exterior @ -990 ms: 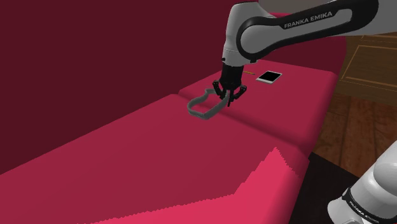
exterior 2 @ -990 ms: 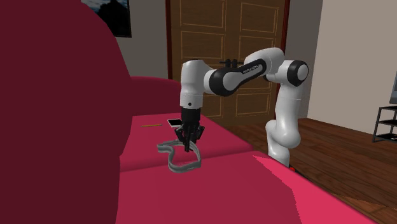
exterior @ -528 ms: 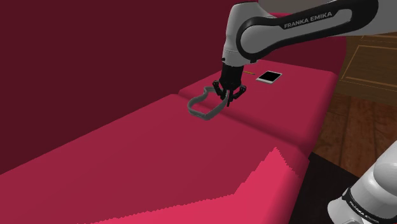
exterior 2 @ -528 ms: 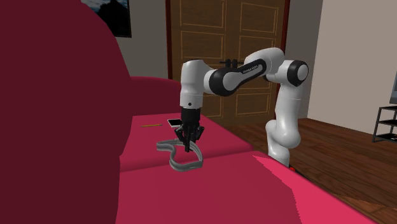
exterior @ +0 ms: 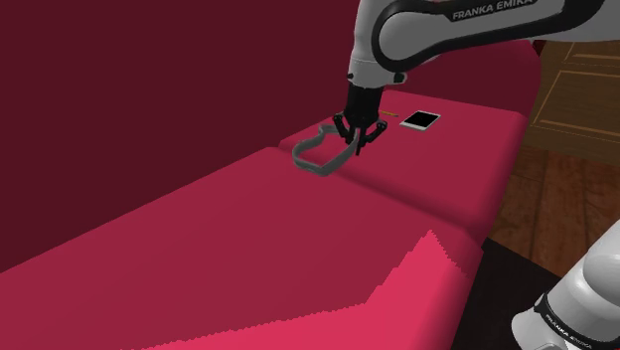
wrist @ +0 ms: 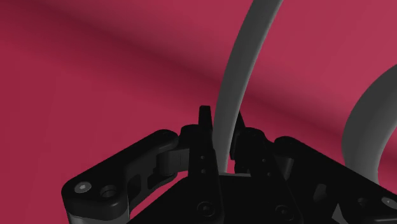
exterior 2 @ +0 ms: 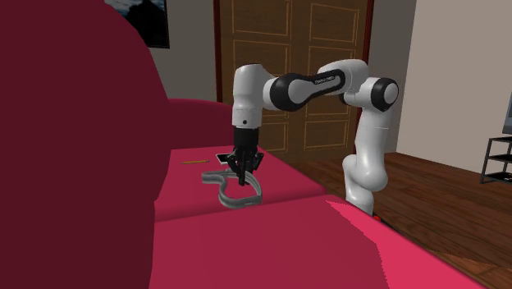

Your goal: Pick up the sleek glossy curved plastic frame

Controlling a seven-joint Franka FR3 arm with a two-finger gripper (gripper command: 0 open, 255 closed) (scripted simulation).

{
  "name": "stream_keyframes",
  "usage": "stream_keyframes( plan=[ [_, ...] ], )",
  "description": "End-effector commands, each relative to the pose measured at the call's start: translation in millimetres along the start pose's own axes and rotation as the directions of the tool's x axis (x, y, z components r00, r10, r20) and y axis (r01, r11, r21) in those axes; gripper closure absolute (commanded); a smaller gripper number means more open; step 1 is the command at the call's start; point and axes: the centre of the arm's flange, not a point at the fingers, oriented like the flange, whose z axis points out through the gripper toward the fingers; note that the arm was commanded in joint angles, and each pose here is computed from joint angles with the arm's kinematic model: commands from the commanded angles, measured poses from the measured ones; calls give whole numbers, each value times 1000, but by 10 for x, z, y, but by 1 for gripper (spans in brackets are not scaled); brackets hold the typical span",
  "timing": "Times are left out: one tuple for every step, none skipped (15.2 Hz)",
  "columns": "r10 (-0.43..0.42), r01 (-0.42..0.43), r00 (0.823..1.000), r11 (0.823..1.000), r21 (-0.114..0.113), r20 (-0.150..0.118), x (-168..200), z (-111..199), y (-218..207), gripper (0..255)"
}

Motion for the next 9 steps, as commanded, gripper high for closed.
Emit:
stream_keyframes(
  plan=[
    [0,0,1000,1000,0,0,-8,-110,-15,255],
    [0,0,1000,1000,0,0,-9,-163,-19,255],
    [0,0,1000,1000,0,0,-11,-216,-24,255],
    [0,0,1000,1000,0,0,-12,-268,-28,255],
    [0,0,1000,1000,0,0,-13,-321,-32,255],
    [0,0,1000,1000,0,0,-14,-374,-37,255],
    [0,0,1000,1000,0,0,-15,-426,-41,255],
    [0,0,1000,1000,0,0,-16,-434,-41,255],
    [0,0,1000,1000,0,0,-15,-434,-42,255]
  ],
)
